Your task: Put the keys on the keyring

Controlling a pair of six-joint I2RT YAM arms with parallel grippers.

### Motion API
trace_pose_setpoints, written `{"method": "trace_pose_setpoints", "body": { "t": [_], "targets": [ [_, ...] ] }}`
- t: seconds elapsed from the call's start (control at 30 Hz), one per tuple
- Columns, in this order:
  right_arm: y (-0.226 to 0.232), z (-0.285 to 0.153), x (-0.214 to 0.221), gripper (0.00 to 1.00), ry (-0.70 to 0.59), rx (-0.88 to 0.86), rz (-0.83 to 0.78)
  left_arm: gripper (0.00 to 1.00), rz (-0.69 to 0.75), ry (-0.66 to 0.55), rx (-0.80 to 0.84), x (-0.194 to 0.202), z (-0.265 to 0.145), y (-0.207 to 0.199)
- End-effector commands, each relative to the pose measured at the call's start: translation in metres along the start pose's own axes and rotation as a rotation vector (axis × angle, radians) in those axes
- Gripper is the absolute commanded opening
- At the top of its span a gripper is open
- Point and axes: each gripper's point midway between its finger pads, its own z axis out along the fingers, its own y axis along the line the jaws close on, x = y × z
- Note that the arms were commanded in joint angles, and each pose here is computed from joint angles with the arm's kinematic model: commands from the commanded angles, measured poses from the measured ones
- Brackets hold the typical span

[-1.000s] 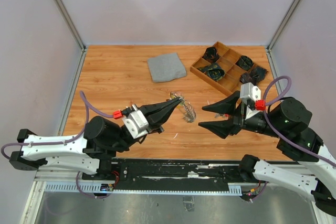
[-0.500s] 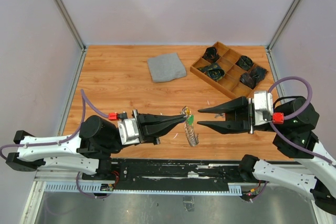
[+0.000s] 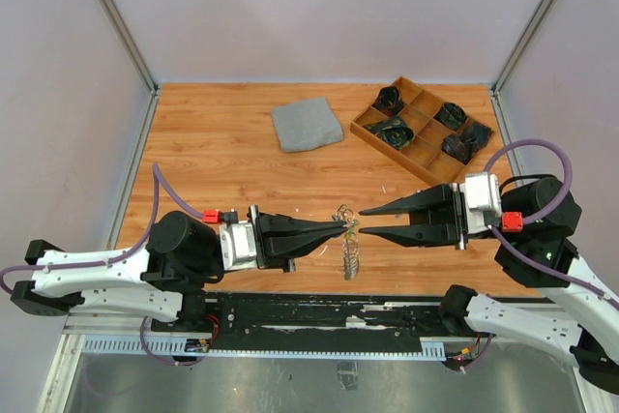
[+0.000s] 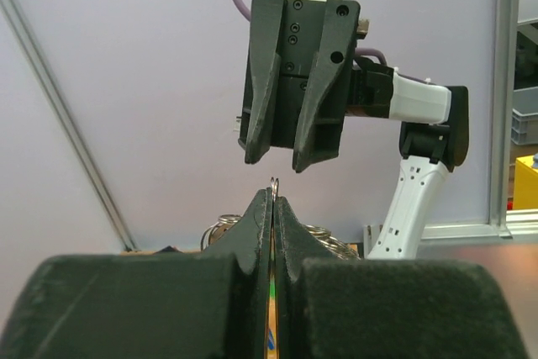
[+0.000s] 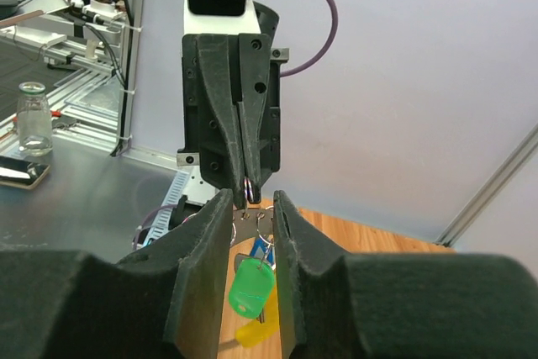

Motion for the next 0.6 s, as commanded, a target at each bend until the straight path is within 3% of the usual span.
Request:
{"method": "trace_pose_setpoints", "body": {
  "t": [0.0,0.57],
  "targets": [
    [0.0049,0.0019,0.0087,0.27,0.013,-0.043,0.012,0.0,-0.011,-0.098,0.001,-0.0347,0.0001,0.0055],
    [0.0069,0.0064,0.0167,0.25,0.032,-0.068,0.054,0.01,-0.014,-0.118,0.005,-0.0379,-0.0018,0.0046]
  ]
}}
